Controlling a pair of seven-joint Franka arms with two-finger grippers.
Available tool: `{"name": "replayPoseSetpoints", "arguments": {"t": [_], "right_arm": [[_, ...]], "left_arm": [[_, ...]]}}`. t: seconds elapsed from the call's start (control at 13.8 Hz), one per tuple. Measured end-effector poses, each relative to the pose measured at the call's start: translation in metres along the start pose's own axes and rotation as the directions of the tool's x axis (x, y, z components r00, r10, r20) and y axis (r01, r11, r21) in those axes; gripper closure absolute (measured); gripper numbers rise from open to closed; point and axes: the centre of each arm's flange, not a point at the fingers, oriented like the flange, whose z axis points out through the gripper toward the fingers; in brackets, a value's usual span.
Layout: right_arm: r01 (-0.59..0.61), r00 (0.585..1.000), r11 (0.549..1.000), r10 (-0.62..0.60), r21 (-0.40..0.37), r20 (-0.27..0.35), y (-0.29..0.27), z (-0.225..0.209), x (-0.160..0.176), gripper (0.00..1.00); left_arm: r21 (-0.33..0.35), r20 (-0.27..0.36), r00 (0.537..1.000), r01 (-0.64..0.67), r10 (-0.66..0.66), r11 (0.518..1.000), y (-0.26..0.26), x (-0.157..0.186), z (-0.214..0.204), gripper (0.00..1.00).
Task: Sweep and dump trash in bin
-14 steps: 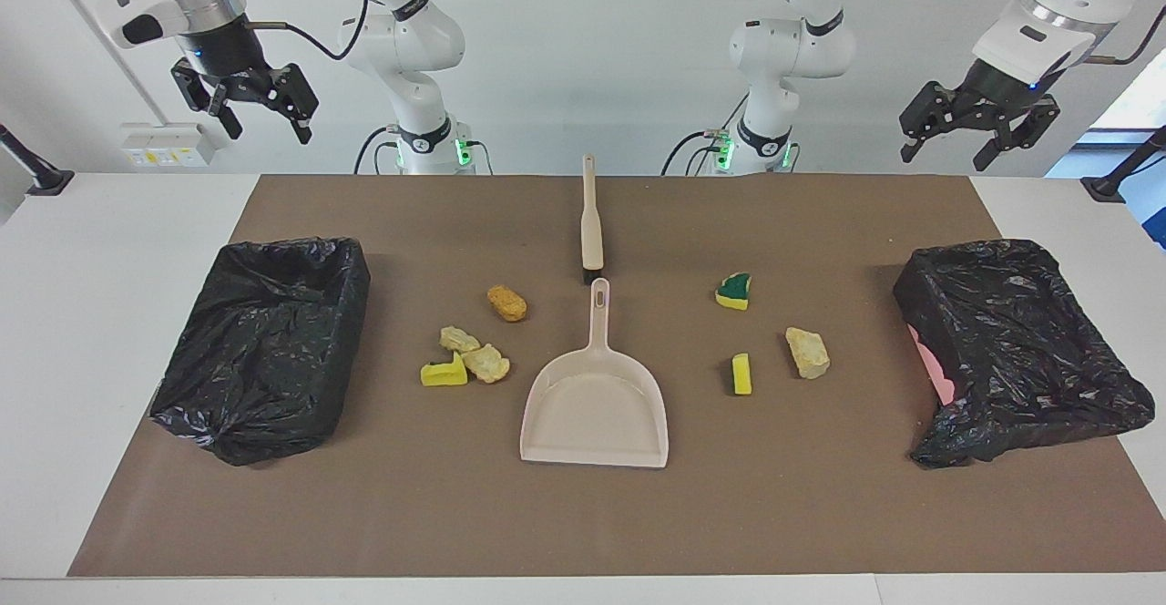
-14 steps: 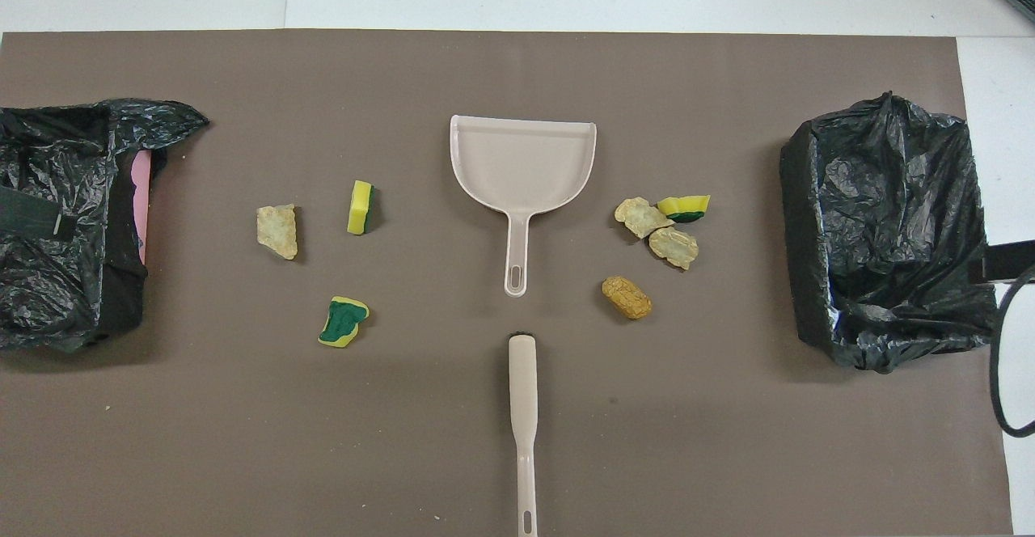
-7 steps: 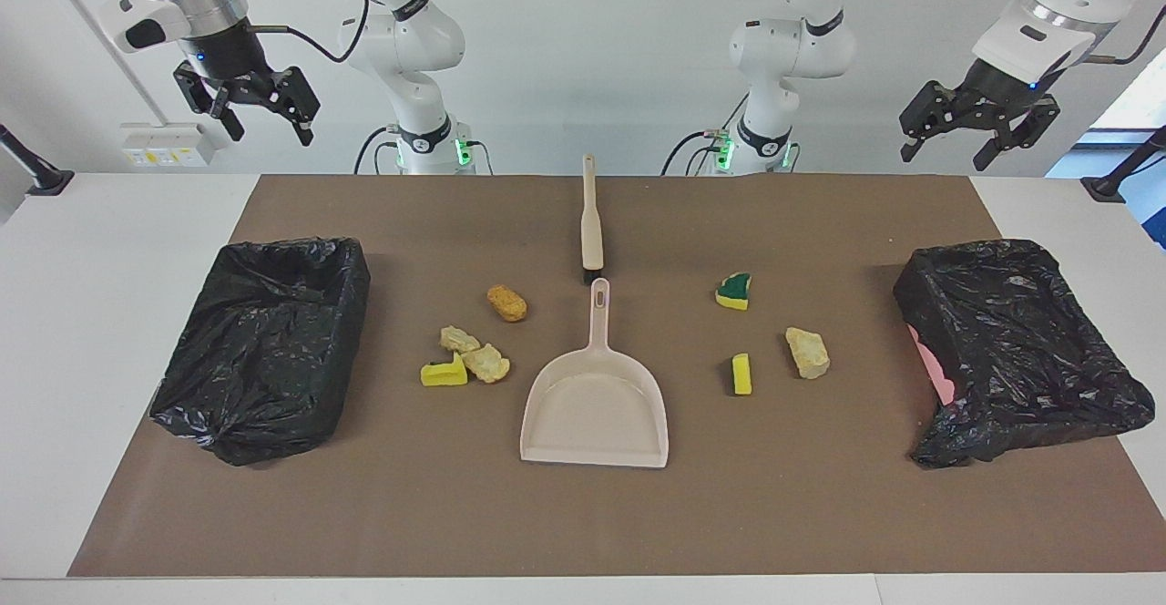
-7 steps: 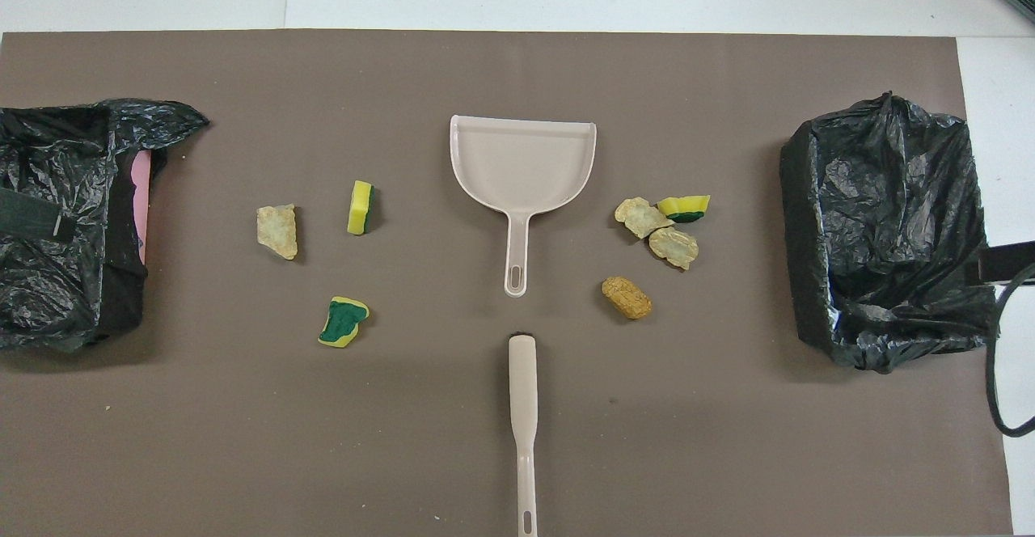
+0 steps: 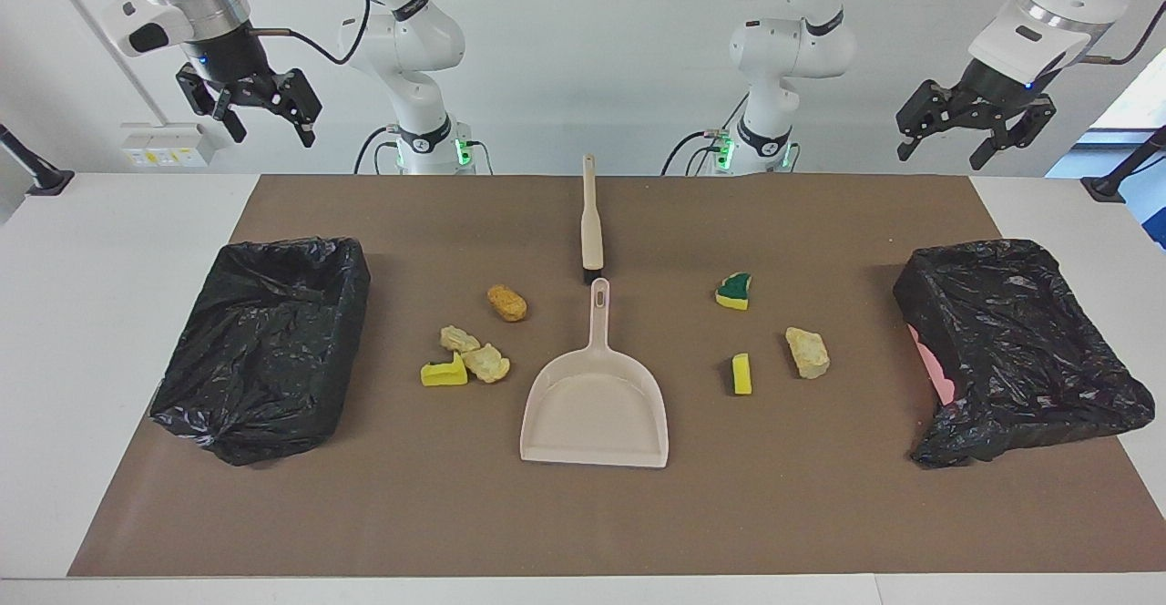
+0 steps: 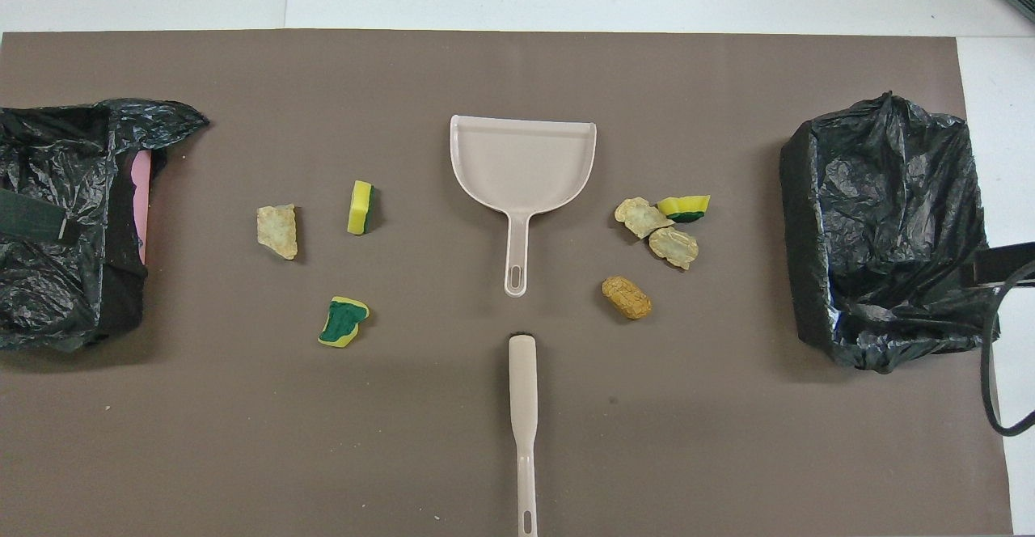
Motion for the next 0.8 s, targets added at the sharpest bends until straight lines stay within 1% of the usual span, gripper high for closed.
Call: {"name": "replayPoseSetpoints", "arguments": {"t": [0.15,0.29,0.36,0.51,0.8], "right_arm": [[-0.001,1.000,1.000,0.001,0.000,0.004,0.001,0.002,0.000,0.00],[-0.002,1.000,1.000,0.002,0.000,0.007,0.001,0.003,0.000,0.00],[-0.002,1.000,1.000,0.002,0.000,0.009,0.001,0.004,0.000,0.00],[-0.003,1.000,1.000,0.003,0.000,0.012,0.001,0.005,-0.001,0.00],[-0.003,1.000,1.000,0.003,0.000,0.013,0.001,0.006,-0.001,0.00]], "left_arm": [[-0.007,0.013,1.000,-0.011,0.012,1.000,0.006,-0.003,0.005,0.00],[-0.021,0.040,0.997,-0.059,0.060,0.998,0.031,-0.012,0.016,0.00],[-0.026,0.053,0.994,-0.090,0.091,0.996,0.052,-0.016,0.026,0.00],[-0.026,0.056,0.991,-0.119,0.120,0.993,0.099,-0.024,0.047,0.00],[-0.008,0.119,0.984,-0.131,0.131,0.991,0.199,-0.049,0.099,0.00]]}}
